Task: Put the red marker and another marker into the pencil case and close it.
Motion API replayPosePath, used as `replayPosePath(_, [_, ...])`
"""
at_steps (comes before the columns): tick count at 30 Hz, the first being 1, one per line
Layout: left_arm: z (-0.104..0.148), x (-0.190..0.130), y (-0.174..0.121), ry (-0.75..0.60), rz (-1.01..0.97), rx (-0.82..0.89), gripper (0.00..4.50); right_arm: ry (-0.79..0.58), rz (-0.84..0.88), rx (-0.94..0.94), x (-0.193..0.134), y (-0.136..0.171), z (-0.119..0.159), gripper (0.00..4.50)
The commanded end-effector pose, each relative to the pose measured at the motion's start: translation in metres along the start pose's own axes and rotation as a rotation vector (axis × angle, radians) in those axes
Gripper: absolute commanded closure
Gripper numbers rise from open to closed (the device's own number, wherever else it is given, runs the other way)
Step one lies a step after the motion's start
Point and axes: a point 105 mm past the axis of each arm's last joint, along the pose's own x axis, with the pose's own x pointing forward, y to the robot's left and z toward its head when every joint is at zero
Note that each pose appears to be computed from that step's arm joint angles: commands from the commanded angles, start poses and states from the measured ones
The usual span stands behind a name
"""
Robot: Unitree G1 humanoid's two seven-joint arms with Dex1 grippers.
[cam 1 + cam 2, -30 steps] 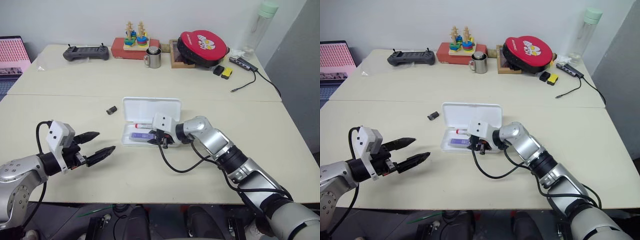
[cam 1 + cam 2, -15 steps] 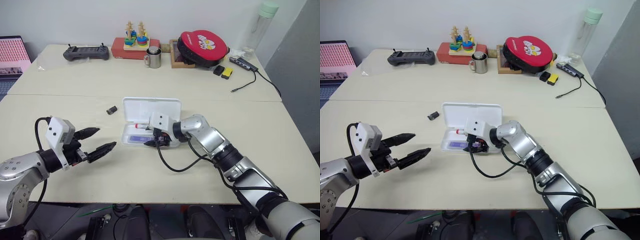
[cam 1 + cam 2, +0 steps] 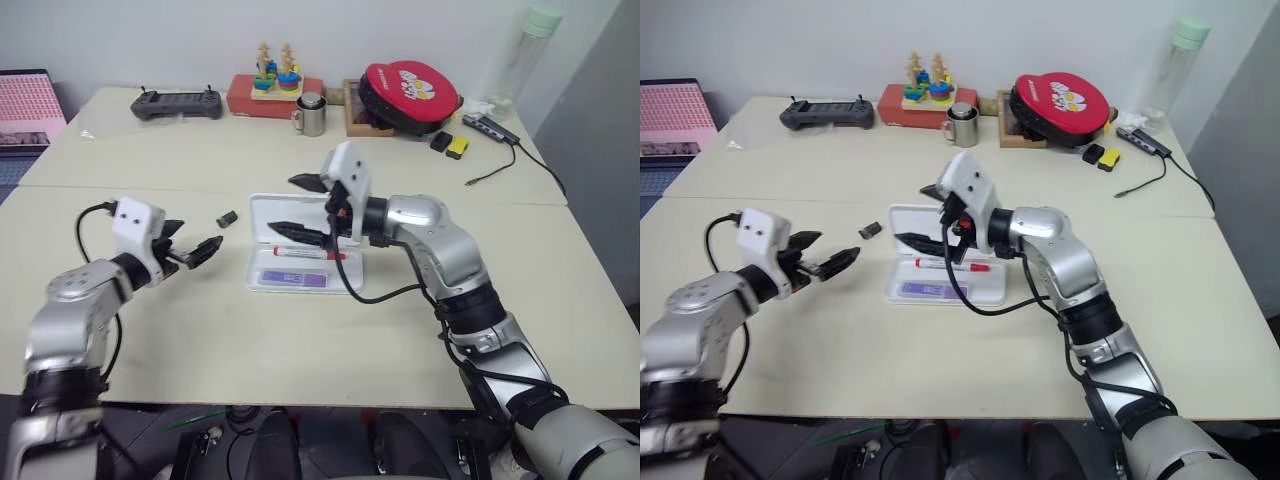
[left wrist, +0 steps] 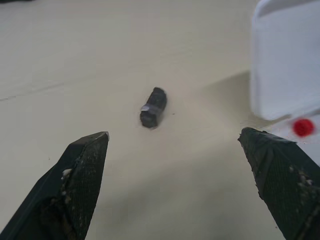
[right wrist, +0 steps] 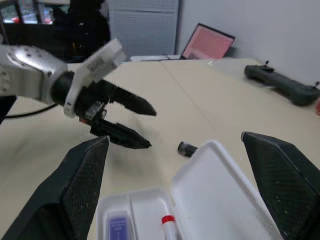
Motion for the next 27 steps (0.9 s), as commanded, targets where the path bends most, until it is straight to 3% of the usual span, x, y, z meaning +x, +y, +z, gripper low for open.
replayPosePath(1, [0.004, 0.021, 0.007, 0.003, 0.014, 0.028, 0.00, -0.057, -0.086, -0.011, -0.014, -0.003, 0.018, 0.04])
replayPosePath(16, [-0.023, 0.051, -0.007, 0.115, -0.060, -0.014, 0.00, -0.049, -0.145, 0.006, -0.025, 0.006, 0.020, 0.04])
replayPosePath(27, [-0.016, 0.057, -0.010, 0.061, -0.060, -0.017, 2.05, -0.045, -0.134, 0.000, -0.026, 0.007, 0.019, 0.00])
